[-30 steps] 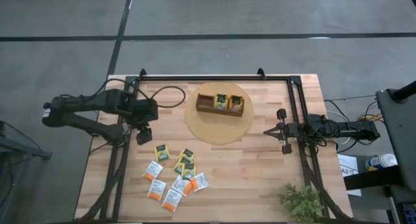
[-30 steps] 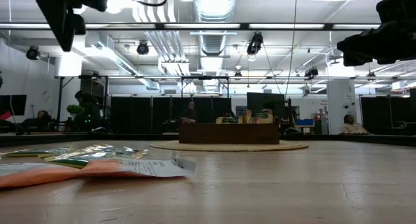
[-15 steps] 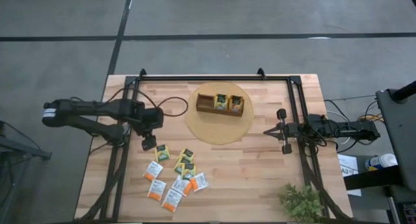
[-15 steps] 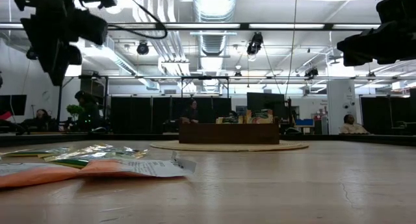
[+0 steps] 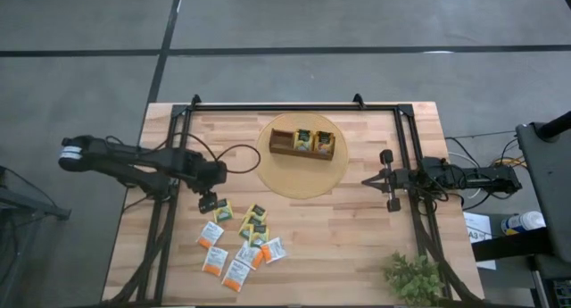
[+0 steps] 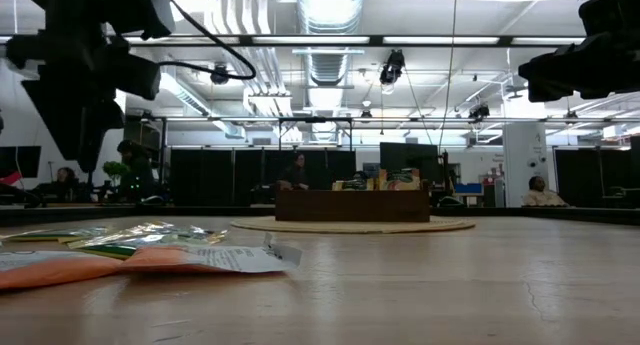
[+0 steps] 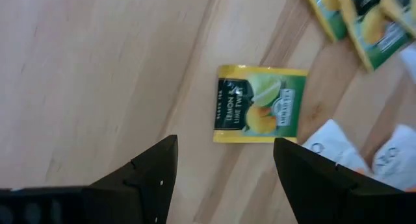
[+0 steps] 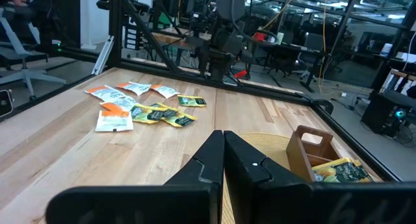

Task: Pick & Place Tea
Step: Put the green tea bag into the middle section of wooden organizer

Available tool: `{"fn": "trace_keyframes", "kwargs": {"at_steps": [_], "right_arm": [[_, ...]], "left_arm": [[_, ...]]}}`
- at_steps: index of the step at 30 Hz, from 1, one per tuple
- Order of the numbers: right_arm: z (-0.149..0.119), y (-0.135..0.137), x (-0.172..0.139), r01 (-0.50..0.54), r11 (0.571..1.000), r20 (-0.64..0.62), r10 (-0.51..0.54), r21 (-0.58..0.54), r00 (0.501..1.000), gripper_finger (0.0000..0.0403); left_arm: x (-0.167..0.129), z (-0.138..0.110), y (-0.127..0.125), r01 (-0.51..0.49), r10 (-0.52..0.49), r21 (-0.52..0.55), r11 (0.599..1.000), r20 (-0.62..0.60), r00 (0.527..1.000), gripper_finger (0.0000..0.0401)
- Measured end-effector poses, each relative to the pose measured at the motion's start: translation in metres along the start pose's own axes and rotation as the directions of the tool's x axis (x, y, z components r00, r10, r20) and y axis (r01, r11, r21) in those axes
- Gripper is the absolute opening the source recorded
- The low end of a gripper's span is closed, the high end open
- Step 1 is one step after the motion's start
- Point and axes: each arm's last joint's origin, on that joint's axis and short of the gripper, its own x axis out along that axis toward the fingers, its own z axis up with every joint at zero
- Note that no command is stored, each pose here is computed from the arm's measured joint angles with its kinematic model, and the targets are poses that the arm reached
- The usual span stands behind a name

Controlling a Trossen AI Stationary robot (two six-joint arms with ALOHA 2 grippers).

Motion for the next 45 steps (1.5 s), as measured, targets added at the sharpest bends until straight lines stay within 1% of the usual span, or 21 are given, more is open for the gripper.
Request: {"fn": "trace_keyframes", "kwargs": {"at_steps": [4,10,13,20,27,31,40,43,45], "right_arm": [[0.0,0.0,0.0,0.0,1.0,0.0,0.0,0.0,1.0,0.0009],[0.0,0.0,0.0,0.0,1.0,0.0,0.0,0.0,1.0,0.0009],[0.0,0.0,0.0,0.0,1.0,0.0,0.0,0.0,1.0,0.0009],[0.0,0.0,0.0,0.0,1.0,0.0,0.0,0.0,1.0,0.0009],[0.0,0.0,0.0,0.0,1.0,0.0,0.0,0.0,1.0,0.0009],[0.0,0.0,0.0,0.0,1.0,0.0,0.0,0.0,1.0,0.0009],[0.0,0.0,0.0,0.0,1.0,0.0,0.0,0.0,1.0,0.0009],[0.0,0.0,0.0,0.0,1.0,0.0,0.0,0.0,1.0,0.0009],[0.0,0.0,0.0,0.0,1.0,0.0,0.0,0.0,1.0,0.0009]], "left_arm": [[0.007,-0.001,-0.004,-0.03,0.03,0.034,0.999,-0.005,1.0,0.0247],[0.021,0.0,-0.016,-0.039,0.038,0.065,0.997,0.009,0.999,0.0247],[0.029,-0.001,-0.02,-0.072,0.07,0.083,0.994,0.021,0.997,0.0247],[0.046,-0.003,-0.019,-0.109,0.111,0.092,0.99,-0.008,0.994,0.0247],[0.057,-0.006,-0.016,-0.113,0.115,0.091,0.989,-0.017,0.993,0.0247],[0.062,-0.007,-0.017,-0.072,0.073,0.089,0.993,-0.019,0.997,0.0247],[0.072,-0.006,-0.017,-0.052,0.052,0.092,0.994,0.003,0.999,0.0247],[0.074,-0.007,-0.016,-0.055,0.056,0.092,0.994,-0.004,0.998,0.0235],[0.075,-0.007,-0.016,-0.058,0.058,0.092,0.994,-0.004,0.998,0.0213]]}}
